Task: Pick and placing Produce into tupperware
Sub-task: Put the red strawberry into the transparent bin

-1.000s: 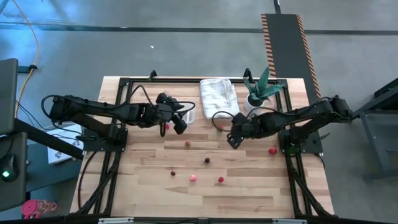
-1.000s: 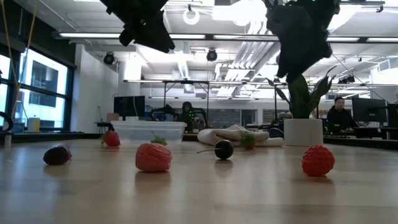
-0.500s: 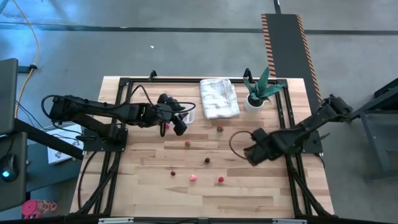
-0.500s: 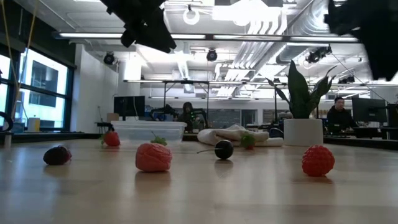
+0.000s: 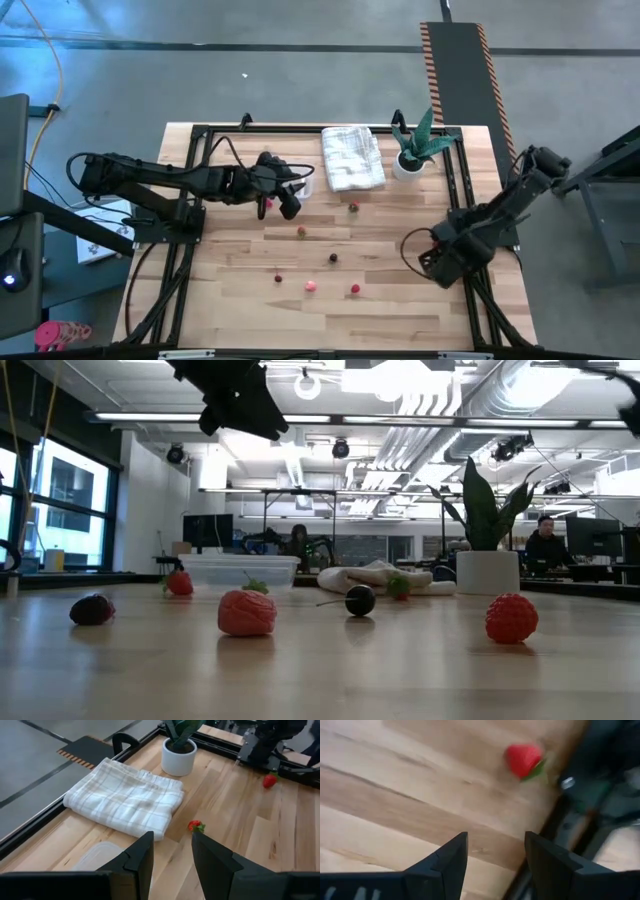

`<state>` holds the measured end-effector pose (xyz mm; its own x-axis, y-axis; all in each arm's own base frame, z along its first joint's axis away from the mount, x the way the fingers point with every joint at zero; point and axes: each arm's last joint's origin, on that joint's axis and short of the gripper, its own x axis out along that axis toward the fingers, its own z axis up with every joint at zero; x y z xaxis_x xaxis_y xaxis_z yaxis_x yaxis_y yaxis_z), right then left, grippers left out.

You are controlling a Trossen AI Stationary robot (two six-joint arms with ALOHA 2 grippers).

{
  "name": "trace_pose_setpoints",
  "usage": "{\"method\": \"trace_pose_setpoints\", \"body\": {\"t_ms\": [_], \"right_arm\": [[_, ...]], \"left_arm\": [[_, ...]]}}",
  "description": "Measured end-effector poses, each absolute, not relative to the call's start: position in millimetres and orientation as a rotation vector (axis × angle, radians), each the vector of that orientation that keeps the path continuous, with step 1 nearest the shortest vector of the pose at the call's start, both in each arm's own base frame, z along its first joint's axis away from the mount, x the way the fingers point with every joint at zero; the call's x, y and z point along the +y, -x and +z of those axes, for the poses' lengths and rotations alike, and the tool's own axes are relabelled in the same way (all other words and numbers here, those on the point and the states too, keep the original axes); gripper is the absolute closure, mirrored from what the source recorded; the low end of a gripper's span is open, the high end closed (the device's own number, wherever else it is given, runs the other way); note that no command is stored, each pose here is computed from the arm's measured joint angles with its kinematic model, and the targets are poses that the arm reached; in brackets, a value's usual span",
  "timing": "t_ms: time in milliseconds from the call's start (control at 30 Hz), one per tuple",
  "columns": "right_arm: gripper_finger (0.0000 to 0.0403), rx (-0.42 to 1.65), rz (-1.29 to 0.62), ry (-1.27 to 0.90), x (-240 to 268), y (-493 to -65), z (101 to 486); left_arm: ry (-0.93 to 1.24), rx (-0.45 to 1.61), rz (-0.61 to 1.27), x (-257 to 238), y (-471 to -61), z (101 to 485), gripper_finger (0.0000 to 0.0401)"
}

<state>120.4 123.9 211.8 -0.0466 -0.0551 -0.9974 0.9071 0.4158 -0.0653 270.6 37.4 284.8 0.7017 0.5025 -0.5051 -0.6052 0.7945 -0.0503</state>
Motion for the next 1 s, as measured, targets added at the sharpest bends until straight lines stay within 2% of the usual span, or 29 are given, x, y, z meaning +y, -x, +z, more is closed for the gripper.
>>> {"method": "trace_pose_setpoints", "body": {"t_ms": [167, 367, 500, 700, 833, 1000], "right_arm": [[0.0215, 1.379, -0.931, -0.891, 109.2, -99.6, 189.2], [0.0227, 1.395, -0.892, -0.861, 112.9, -98.5, 191.8], [0.0242, 1.325, -0.915, -0.946, 111.7, -106.3, 193.0], [0.0250, 1.037, -0.781, -1.000, 106.5, -140.9, 217.6], [0.0250, 0.968, -0.700, -0.941, 88.8, -165.7, 232.5], [0.0251, 0.935, -0.621, -0.868, 59.7, -199.8, 231.5]], "left_arm": [[0.241, 0.488, 0.628, 37.4, -270.6, 284.8, 0.0277], [0.247, 0.476, 0.636, 37.7, -271.0, 285.5, 0.0277], [0.256, 0.431, 0.632, 38.0, -273.2, 289.1, 0.0277], [0.260, 0.413, 0.629, 38.1, -274.1, 290.6, 0.0277], [0.260, 0.413, 0.630, 38.1, -274.1, 290.6, 0.0277], [0.260, 0.415, 0.629, 38.0, -274.1, 290.5, 0.0277]]}}
